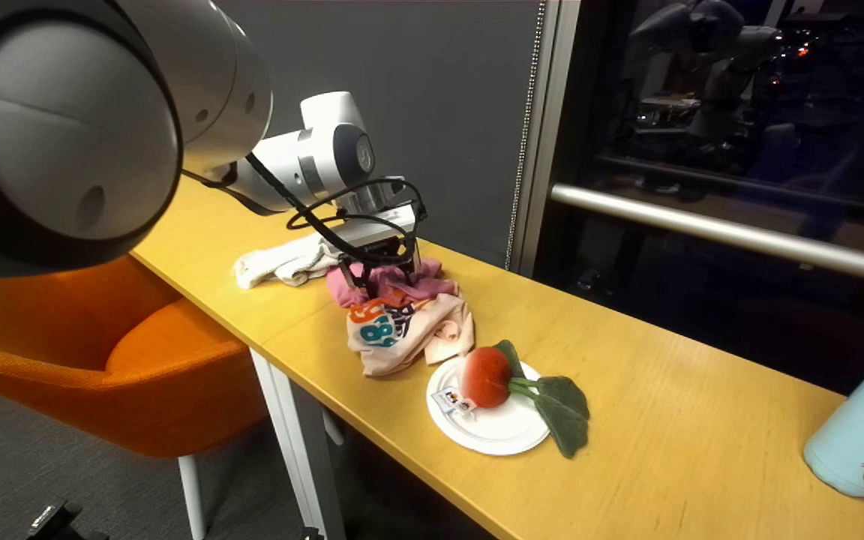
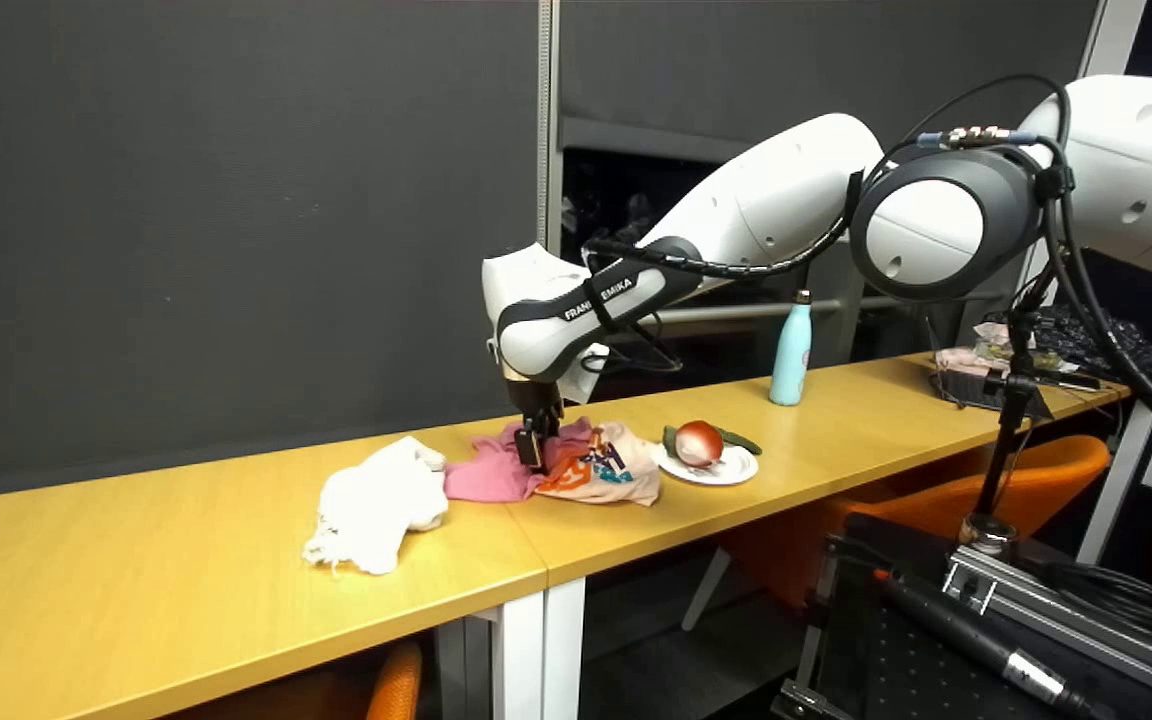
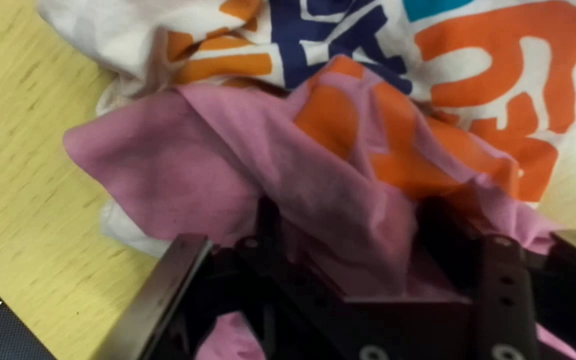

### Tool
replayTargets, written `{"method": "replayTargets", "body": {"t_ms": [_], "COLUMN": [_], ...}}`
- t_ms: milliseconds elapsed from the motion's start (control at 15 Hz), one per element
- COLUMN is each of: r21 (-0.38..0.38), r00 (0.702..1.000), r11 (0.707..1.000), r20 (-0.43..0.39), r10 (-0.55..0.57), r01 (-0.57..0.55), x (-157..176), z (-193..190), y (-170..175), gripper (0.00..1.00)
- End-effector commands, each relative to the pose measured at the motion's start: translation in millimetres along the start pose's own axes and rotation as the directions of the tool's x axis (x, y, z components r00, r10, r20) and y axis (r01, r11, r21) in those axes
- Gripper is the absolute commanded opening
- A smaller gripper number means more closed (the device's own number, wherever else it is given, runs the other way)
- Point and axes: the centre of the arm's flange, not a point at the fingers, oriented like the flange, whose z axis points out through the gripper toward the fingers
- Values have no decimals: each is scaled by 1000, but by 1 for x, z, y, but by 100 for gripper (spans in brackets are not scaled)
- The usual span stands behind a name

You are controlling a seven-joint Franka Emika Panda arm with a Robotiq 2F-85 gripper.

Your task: Move the white towel and the pink shirt to the left

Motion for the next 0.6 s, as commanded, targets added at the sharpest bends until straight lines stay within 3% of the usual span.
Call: {"method": "replayTargets", "body": {"t_ms": [0, 333, 533], "r21": [-62, -100, -125], "r00": [999, 997, 996], "r11": [998, 994, 990], "r20": [-33, -59, -75], "r10": [25, 43, 57], "r01": [-27, -48, -66], "x": [-7, -7, -6], "z": [-22, -54, -83], "y": [-7, -7, 3], "gripper": [44, 5, 0]}}
